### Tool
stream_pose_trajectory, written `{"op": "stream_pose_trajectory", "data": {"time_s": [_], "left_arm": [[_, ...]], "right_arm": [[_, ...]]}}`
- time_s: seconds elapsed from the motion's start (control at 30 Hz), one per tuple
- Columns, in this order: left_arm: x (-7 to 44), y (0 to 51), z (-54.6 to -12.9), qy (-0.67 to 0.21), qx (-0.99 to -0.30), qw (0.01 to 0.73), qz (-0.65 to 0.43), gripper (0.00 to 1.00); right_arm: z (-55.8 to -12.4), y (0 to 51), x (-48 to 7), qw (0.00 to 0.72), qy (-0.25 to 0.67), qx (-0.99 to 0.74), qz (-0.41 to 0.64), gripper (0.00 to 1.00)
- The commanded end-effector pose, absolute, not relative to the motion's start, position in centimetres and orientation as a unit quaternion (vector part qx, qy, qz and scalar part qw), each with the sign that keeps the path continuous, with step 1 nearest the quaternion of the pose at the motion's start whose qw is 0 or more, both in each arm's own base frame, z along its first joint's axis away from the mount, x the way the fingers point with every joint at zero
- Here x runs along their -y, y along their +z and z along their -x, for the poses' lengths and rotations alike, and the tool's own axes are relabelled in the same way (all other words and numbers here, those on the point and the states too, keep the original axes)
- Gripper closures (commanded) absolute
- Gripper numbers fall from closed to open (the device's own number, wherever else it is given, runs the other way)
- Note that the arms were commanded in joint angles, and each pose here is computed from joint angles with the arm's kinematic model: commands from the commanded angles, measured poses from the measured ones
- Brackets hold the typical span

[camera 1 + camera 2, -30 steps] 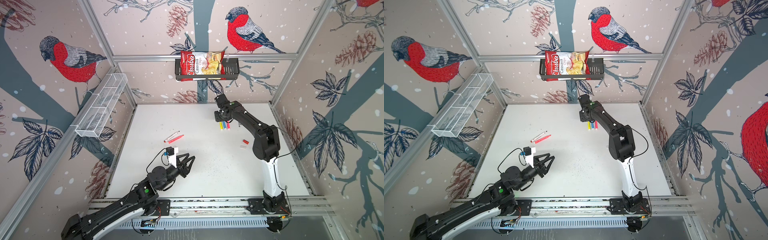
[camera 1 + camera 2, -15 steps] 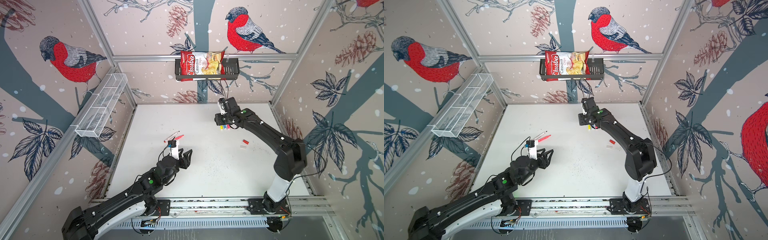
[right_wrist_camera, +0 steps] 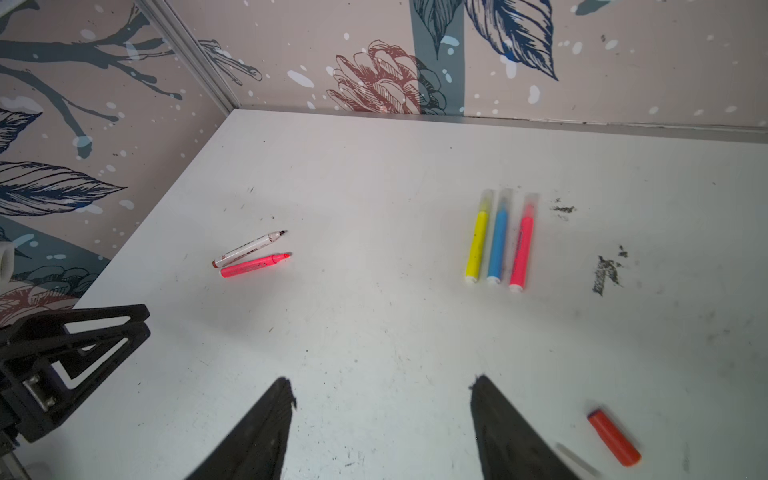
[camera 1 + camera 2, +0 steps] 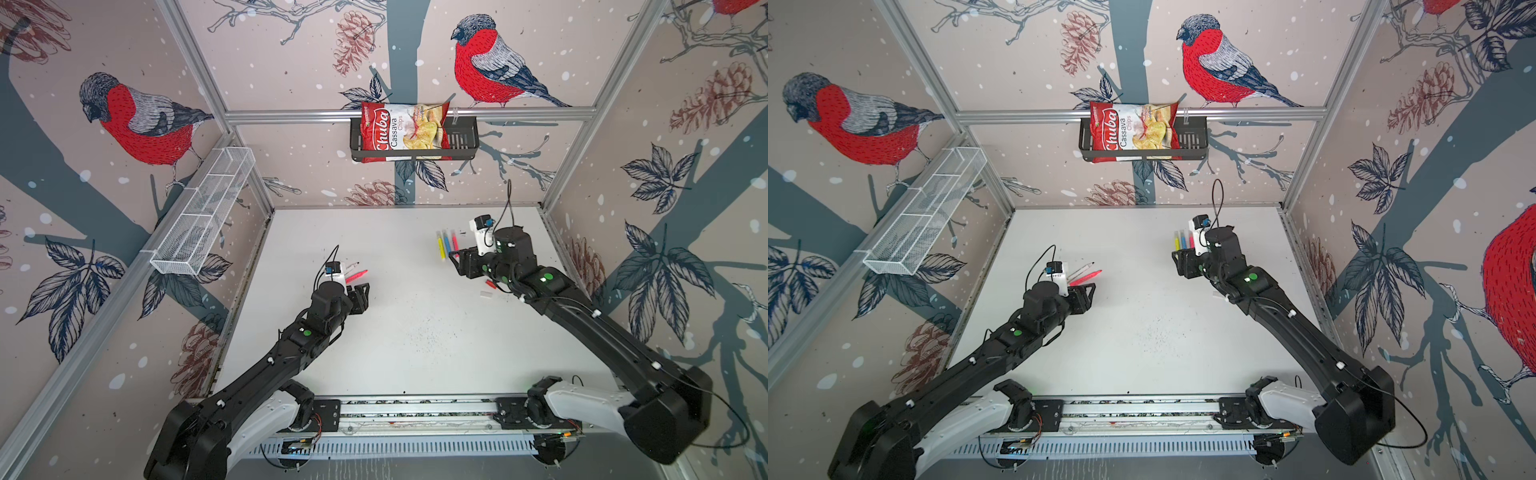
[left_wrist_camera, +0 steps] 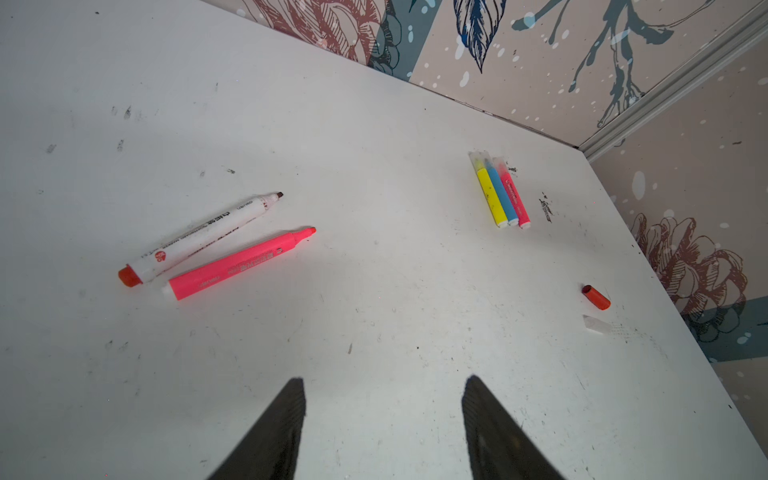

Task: Insert the pens into the pen caps
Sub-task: 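Move the left gripper over the pink highlighter while the right gripper withdraws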

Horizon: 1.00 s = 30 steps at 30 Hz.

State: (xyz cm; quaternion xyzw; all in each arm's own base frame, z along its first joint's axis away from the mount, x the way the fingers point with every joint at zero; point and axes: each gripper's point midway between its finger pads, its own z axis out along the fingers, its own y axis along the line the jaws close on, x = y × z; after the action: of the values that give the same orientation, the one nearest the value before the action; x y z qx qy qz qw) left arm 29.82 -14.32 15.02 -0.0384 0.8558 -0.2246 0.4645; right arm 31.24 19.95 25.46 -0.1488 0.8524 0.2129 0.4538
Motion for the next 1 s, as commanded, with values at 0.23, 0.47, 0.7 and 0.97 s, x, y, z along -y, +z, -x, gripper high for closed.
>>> {"op": "stream_pose_trajectory", "data": {"time_s": [0.23,0.47,0.7,0.97], "left_arm": [[13.6,13.4,-34.5,-0.219,-0.868,0.444,0.037,0.39],[13.8,10.8,-37.7,-0.175,-0.895,0.408,0.037,0.39],[13.0,8.0,-39.7,-0.117,-0.919,0.377,0.025,0.41],[12.4,5.6,-40.0,-0.097,-0.931,0.352,0.022,0.42]], "right_arm": [[-28.4,23.6,-12.1,0.493,0.168,-0.853,0.020,0.19],[-27.7,24.6,-11.4,0.514,0.185,-0.837,0.006,0.15],[-27.7,23.9,-11.7,0.507,0.194,-0.840,0.005,0.15],[-27.7,23.7,-11.8,0.507,0.197,-0.839,0.006,0.15]]}}
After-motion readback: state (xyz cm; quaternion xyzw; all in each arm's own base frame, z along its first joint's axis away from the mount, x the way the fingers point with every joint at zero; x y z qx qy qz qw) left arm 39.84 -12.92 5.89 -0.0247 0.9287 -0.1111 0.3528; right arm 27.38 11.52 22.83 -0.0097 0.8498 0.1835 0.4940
